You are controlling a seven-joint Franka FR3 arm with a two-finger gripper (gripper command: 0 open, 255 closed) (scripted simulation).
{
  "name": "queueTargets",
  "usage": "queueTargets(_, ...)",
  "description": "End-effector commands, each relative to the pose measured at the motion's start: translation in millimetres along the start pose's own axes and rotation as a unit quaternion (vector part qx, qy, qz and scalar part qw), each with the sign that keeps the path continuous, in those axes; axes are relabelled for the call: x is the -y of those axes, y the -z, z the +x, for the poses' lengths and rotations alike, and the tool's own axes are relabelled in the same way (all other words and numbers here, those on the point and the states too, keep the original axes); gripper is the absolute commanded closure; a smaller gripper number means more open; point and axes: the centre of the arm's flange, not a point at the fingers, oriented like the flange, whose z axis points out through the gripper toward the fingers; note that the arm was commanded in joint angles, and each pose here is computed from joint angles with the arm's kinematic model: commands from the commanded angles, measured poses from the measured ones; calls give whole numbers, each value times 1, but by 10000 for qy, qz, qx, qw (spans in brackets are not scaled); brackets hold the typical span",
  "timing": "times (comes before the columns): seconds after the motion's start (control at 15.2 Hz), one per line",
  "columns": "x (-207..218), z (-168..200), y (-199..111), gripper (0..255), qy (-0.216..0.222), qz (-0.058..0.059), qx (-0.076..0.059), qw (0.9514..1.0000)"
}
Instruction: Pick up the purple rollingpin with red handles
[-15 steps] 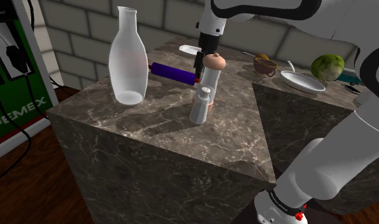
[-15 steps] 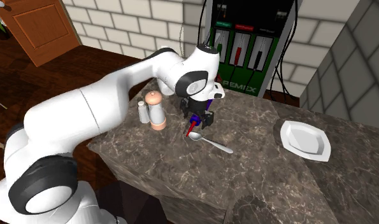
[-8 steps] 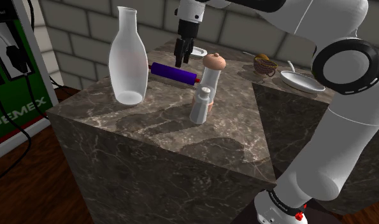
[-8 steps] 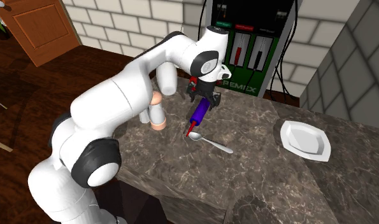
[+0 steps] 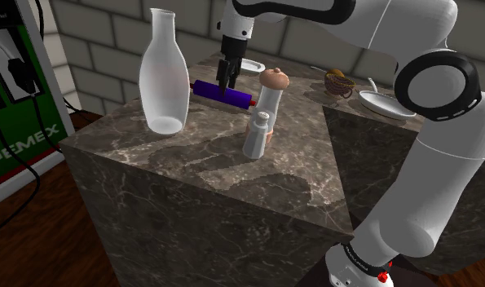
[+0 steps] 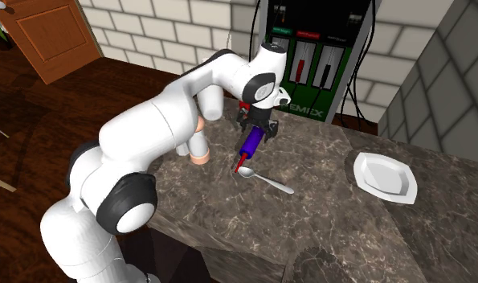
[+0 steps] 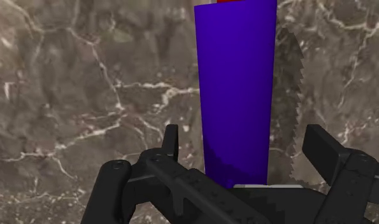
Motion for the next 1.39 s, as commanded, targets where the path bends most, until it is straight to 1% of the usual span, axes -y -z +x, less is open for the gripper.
queueTargets(0.0,-1,1,-7,0,1,-1,-3,10000)
queueTargets(0.07,-1,1,-7,0,1,-1,-3,10000)
queueTargets(0.13,-1,1,-7,255,0,-1,-3,10000)
queueTargets(0.73,-1,1,-7,255,1,-1,-3,10000)
queueTargets(1.32,4,0,40,255,1,-1,-3,10000)
